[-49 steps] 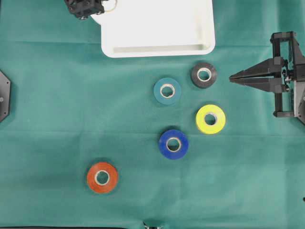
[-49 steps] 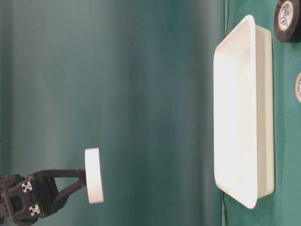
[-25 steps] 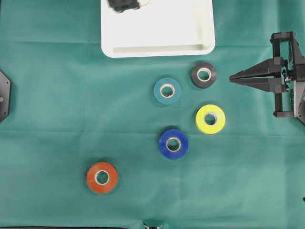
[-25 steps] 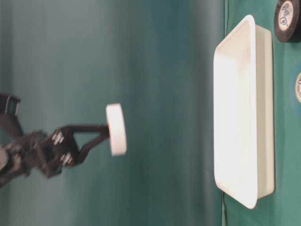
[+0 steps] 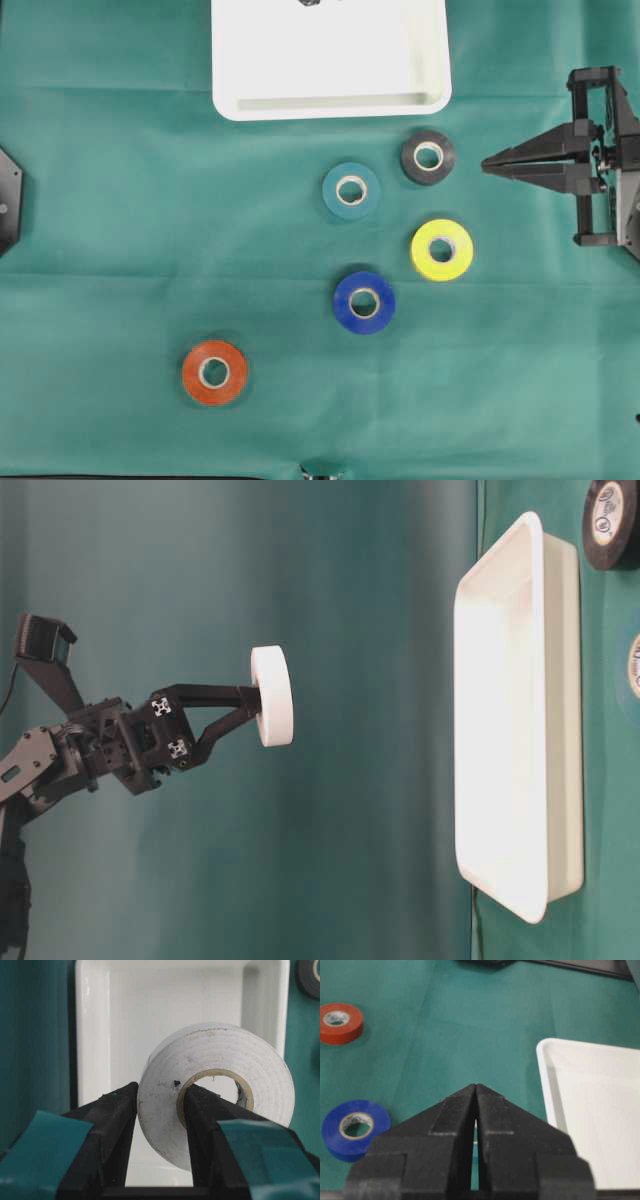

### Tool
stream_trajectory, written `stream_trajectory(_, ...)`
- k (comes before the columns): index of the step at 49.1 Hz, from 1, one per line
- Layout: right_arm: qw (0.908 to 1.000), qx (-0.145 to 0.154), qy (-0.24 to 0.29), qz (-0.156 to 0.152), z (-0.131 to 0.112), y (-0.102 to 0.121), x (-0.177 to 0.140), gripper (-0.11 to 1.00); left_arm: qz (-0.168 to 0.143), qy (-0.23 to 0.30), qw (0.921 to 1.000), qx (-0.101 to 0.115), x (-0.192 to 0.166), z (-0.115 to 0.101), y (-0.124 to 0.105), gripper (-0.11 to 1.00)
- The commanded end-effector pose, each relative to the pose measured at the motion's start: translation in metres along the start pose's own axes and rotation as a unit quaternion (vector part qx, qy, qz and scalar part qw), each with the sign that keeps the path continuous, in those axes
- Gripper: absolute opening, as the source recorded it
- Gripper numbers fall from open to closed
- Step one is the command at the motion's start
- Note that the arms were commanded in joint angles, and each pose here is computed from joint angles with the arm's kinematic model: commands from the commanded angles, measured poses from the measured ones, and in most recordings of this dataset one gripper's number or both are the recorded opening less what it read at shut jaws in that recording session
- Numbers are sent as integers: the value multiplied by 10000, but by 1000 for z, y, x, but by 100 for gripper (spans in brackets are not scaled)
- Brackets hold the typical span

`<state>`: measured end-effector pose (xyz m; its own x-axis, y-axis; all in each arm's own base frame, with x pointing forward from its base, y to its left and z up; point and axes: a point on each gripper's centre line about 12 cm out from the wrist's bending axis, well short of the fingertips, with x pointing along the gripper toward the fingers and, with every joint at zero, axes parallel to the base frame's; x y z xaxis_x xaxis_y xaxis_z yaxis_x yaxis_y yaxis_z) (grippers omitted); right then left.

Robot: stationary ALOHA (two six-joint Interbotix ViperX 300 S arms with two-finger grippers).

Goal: Pick up the tape from a random location and place it into the white case.
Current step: 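Lower the white roll into the tray and open the left gripper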

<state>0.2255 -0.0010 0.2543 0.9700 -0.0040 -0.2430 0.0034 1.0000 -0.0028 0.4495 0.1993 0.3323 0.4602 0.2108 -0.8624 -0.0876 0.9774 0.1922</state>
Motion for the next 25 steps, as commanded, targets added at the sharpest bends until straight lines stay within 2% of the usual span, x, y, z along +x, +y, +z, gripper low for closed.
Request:
stream_trajectory(1, 9999, 17, -138, -9, 11, 0, 1, 0, 93, -202, 9997, -21, -19, 4, 4, 26)
stream_trajectory(25, 9999, 17, -146, -9, 11, 0, 0, 0, 82, -174, 9998, -21, -18, 3, 4, 26)
